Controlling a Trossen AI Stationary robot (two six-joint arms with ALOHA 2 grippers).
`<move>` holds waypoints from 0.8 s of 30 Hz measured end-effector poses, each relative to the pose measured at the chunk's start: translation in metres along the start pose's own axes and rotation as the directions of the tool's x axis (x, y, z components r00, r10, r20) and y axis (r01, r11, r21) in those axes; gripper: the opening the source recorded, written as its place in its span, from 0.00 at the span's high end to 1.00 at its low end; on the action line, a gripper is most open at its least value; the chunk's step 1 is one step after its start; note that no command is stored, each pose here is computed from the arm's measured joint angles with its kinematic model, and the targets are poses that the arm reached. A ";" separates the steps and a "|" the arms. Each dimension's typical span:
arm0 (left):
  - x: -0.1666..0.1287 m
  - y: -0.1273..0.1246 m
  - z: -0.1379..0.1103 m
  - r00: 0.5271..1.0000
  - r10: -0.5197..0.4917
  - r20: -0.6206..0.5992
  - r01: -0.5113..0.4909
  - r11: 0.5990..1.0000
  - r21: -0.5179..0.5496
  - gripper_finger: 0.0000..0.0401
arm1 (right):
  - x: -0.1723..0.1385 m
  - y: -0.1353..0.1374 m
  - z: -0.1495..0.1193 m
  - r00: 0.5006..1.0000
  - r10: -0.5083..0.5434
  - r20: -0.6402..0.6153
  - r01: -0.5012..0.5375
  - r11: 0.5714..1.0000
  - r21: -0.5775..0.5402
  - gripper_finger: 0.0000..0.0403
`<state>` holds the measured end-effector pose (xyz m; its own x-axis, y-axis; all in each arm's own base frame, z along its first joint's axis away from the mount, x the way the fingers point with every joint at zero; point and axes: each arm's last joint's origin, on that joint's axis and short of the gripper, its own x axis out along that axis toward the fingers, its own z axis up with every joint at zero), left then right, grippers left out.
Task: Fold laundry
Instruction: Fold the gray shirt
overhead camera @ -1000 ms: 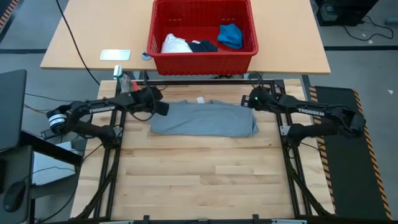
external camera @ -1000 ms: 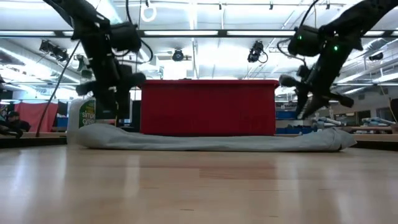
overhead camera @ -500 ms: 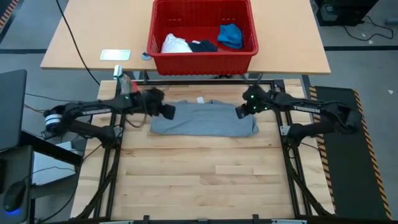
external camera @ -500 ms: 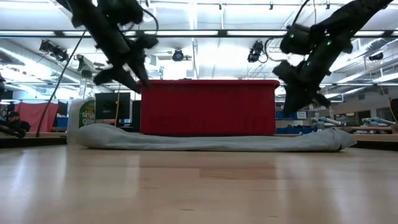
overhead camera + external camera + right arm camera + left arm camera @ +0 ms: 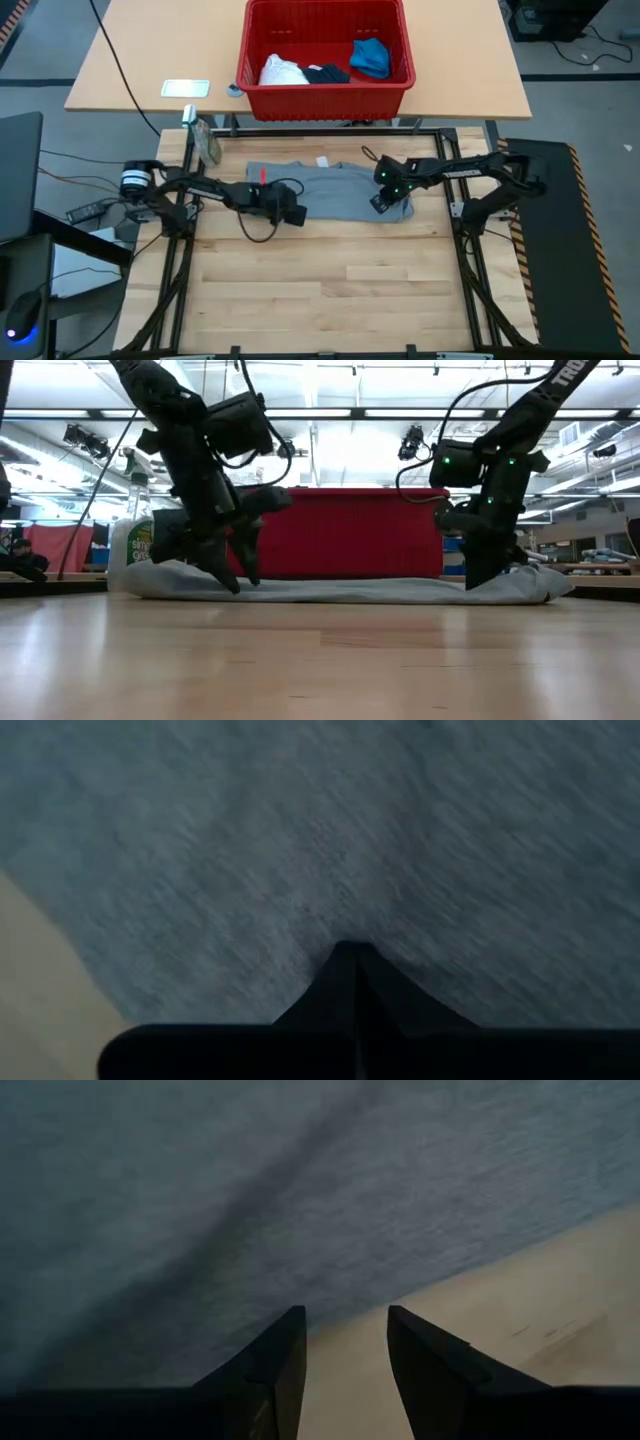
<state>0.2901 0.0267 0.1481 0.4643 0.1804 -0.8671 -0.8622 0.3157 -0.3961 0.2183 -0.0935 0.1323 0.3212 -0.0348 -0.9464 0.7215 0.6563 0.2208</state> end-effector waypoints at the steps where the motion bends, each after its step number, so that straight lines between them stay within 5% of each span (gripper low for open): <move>1: 0.001 0.000 -0.002 1.000 0.000 -0.007 0.000 1.000 -0.005 0.65 | 0.002 0.003 -0.002 1.000 0.004 -0.011 -0.005 1.000 -0.012 0.99; 12: 0.005 0.010 0.006 0.994 0.039 -0.103 -0.026 0.992 0.124 0.65 | 0.008 0.041 -0.029 0.992 0.068 -0.106 -0.067 0.998 0.015 1.00; 24: -0.001 0.027 0.022 0.979 0.084 -0.185 0.000 0.910 0.416 0.65 | 0.008 0.098 -0.079 0.983 0.142 -0.117 -0.108 0.960 0.257 1.00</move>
<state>0.2707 0.0557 0.1449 0.3445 0.0313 -0.9383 -0.7002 0.6743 -0.2346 0.2432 0.0302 0.1276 0.3465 0.1472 -0.9264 0.8158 0.4403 0.3750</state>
